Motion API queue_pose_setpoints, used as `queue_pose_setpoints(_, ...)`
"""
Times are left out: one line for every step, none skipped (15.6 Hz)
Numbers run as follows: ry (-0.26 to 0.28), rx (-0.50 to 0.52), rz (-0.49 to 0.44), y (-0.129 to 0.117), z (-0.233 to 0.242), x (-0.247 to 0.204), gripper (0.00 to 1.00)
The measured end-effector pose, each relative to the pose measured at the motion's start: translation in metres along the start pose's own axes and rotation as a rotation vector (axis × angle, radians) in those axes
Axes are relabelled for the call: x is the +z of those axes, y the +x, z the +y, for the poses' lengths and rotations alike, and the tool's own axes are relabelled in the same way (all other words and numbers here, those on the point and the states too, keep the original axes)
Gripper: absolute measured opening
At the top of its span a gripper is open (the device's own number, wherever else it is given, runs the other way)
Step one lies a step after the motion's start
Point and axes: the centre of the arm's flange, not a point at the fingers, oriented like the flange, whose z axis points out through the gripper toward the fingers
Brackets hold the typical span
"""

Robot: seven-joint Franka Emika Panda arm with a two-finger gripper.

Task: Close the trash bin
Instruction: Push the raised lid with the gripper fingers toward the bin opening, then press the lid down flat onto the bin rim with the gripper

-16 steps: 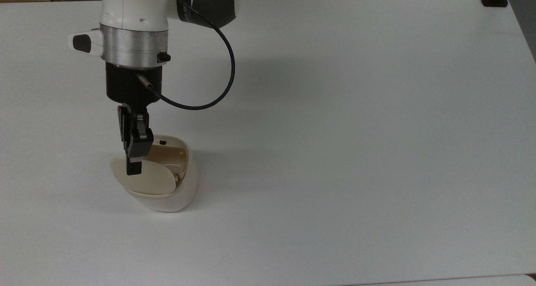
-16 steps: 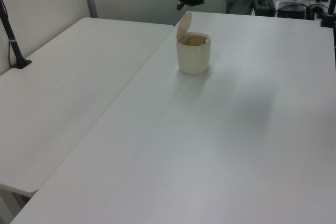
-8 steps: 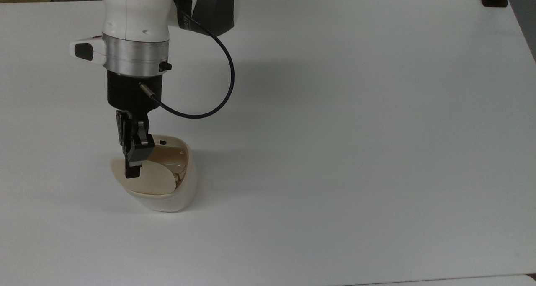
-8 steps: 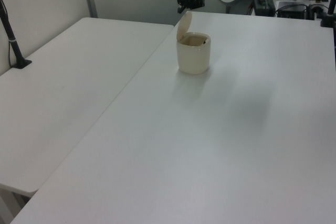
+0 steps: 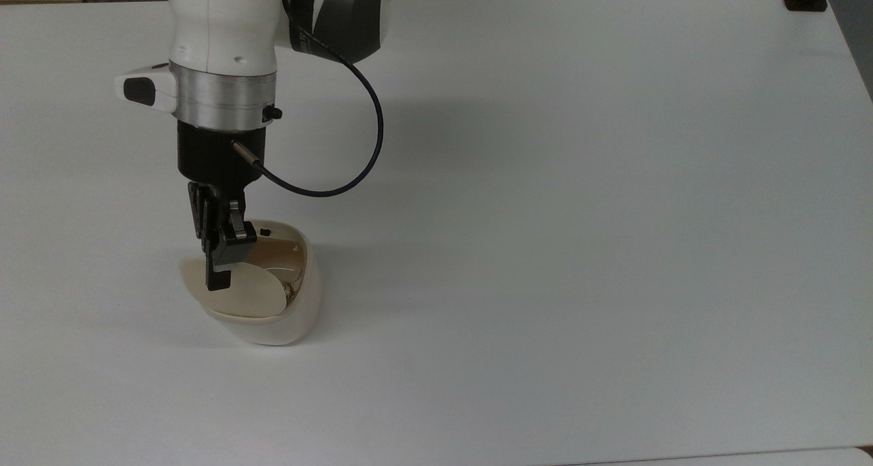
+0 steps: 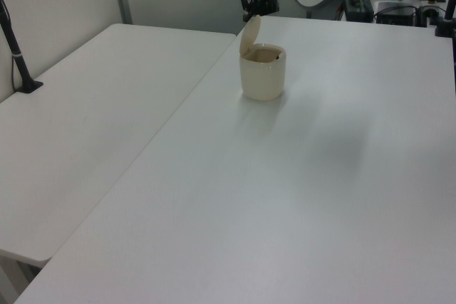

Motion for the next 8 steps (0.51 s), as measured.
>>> queue_pose_setpoints(-0.001,-0.006,-0.001,0.000,0.001,0.000,0.01)
queue_pose_setpoints(-0.001,-0.016,-0.001,0.000,0.001,-0.002,0.01)
queue_pose_setpoints(-0.002,-0.026,-0.003,0.000,0.002,-0.004,0.01)
queue_pose_setpoints(-0.003,-0.038,-0.004,0.000,0.004,-0.008,0.01)
queue_pose_setpoints(-0.005,-0.055,-0.006,0.001,0.006,-0.011,0.01)
queue_pose_setpoints(-0.006,-0.073,-0.007,0.001,0.008,-0.015,0.01)
queue_pose_setpoints(-0.010,-0.089,-0.010,0.002,0.011,-0.018,0.01)
queue_pose_setpoints(-0.019,-0.105,-0.017,0.002,0.014,-0.020,0.01)
